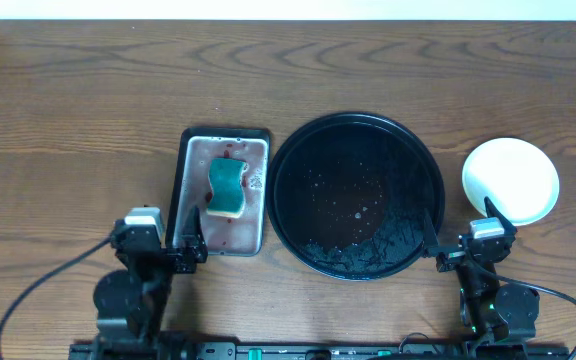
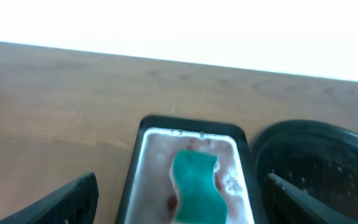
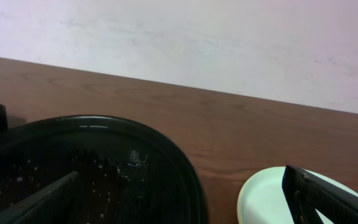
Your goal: Clean dirty plates on tray and stack at the side
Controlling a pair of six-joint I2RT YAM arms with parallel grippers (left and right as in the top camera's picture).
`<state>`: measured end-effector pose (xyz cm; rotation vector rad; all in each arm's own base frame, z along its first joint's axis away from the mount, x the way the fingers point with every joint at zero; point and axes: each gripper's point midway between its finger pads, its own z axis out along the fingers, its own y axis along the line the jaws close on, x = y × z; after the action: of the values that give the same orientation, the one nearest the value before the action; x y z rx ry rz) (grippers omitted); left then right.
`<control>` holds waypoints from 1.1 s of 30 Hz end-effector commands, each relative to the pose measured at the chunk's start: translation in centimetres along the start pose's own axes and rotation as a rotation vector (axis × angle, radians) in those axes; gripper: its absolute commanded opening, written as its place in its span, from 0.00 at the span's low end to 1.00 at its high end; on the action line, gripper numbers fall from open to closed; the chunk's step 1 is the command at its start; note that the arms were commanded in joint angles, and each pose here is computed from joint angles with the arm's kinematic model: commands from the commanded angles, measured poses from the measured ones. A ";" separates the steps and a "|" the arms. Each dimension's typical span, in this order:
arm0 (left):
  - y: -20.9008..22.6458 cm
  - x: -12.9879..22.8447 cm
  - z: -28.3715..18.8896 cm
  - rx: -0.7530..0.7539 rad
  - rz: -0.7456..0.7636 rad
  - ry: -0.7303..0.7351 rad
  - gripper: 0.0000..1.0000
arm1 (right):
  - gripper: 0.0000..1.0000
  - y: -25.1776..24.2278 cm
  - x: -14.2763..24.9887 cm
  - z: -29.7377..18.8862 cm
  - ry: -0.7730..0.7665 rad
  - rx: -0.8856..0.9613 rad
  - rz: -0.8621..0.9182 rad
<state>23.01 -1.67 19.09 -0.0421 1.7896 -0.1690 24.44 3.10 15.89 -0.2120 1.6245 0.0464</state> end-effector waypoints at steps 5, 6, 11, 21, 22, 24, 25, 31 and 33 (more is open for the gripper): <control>0.4 0.8 1.3 0.012 0.067 -0.174 0.84 | 0.99 0.3 0.0 0.0 -0.001 -0.009 -0.011; 0.4 0.7 1.5 0.013 0.082 -0.198 0.84 | 0.99 0.3 0.0 0.0 -0.001 -0.009 -0.011; 0.6 1.8 2.0 0.004 0.163 -0.192 0.84 | 0.99 0.3 0.0 0.0 -0.001 -0.009 -0.011; 1.0 4.7 2.4 -0.001 0.145 -0.072 0.84 | 0.99 0.3 0.0 0.0 -0.001 -0.009 -0.011; 1.0 4.7 2.4 -0.001 0.145 -0.072 0.84 | 0.99 0.3 0.0 0.0 -0.001 -0.009 -0.011; 1.0 4.7 2.4 -0.001 0.145 -0.072 0.84 | 0.99 0.3 0.0 0.0 -0.001 -0.009 -0.011; 1.0 4.7 2.4 -0.001 0.145 -0.072 0.84 | 0.99 0.3 0.0 0.0 -0.001 -0.009 -0.011; 1.0 4.7 2.4 -0.001 0.145 -0.072 0.84 | 0.99 0.3 0.0 0.0 -0.001 -0.009 -0.011; 1.0 4.7 2.4 -0.001 0.145 -0.072 0.84 | 0.99 0.3 0.0 0.0 -0.001 -0.009 -0.011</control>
<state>24.52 -1.28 15.33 0.0639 1.6651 -0.0543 24.44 3.10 15.89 -0.2123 1.6245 0.0461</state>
